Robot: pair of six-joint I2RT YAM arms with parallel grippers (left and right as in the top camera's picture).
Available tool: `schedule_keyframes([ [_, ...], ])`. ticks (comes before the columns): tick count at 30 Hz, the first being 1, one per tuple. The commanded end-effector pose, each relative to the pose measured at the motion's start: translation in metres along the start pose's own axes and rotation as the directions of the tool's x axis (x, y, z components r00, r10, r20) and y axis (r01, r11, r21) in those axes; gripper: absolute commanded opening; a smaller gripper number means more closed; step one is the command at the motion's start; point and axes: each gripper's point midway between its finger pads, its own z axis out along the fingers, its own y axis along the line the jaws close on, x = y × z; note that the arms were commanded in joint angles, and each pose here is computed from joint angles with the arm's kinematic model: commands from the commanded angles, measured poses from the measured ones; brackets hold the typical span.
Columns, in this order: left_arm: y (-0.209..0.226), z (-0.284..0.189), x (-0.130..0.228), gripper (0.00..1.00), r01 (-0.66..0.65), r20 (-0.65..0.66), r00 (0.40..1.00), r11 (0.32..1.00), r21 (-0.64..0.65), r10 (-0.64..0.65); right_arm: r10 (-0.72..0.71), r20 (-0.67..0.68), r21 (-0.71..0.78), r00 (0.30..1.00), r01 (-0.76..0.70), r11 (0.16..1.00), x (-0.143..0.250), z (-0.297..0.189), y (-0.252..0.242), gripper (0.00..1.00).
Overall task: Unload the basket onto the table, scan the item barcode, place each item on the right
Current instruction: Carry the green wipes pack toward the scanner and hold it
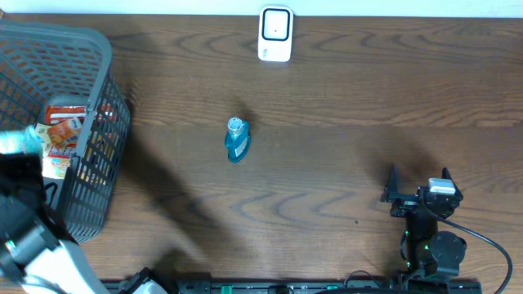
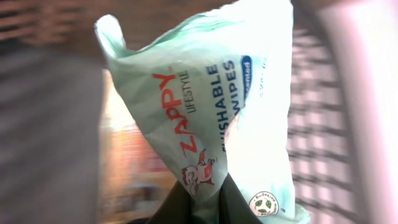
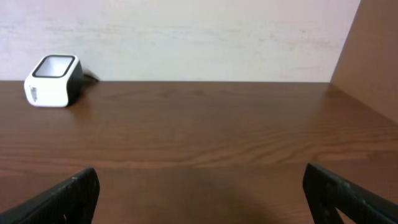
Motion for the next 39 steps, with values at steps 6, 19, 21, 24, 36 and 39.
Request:
schedule_keyframes([
  [6, -0.138, -0.107, 0.062, 0.08, -0.168, -0.102, 0.943, 0.719, 0.674, 0.316, -0.012, -0.001, 0.005, 1.0, 0.012, 1.0, 0.001, 0.0, -0.001, 0.99],
  [19, -0.174, -0.149, 0.271, 0.07, -0.121, -0.311, 0.62, 0.479, 0.869, 0.72, -0.012, -0.001, 0.005, 1.0, 0.012, 1.0, 0.001, 0.0, -0.001, 0.99],
  [21, -0.166, -0.15, 0.314, 0.08, -0.153, -0.32, 0.55, 0.469, 0.87, 0.772, -0.012, -0.001, 0.005, 1.0, 0.012, 1.0, 0.001, 0.0, -0.001, 0.99],
  [24, -0.149, -0.156, 0.376, 0.08, -0.201, -0.309, 0.44, 0.428, 0.881, 0.843, -0.012, -0.001, 0.005, 1.0, 0.012, 1.0, 0.001, 0.0, -0.001, 0.99],
  [36, -0.019, -0.15, 0.552, 0.08, -0.394, -0.306, 0.053, 0.301, 0.868, 0.951, -0.012, -0.001, 0.005, 1.0, 0.012, 1.0, 0.001, 0.0, -0.001, 0.99],
  [39, 0.008, -0.145, 0.574, 0.08, -0.413, -0.344, 0.006, 0.316, 0.855, 0.939, -0.012, -0.001, 0.005, 1.0, 0.012, 1.0, 0.001, 0.0, -0.001, 0.99],
])
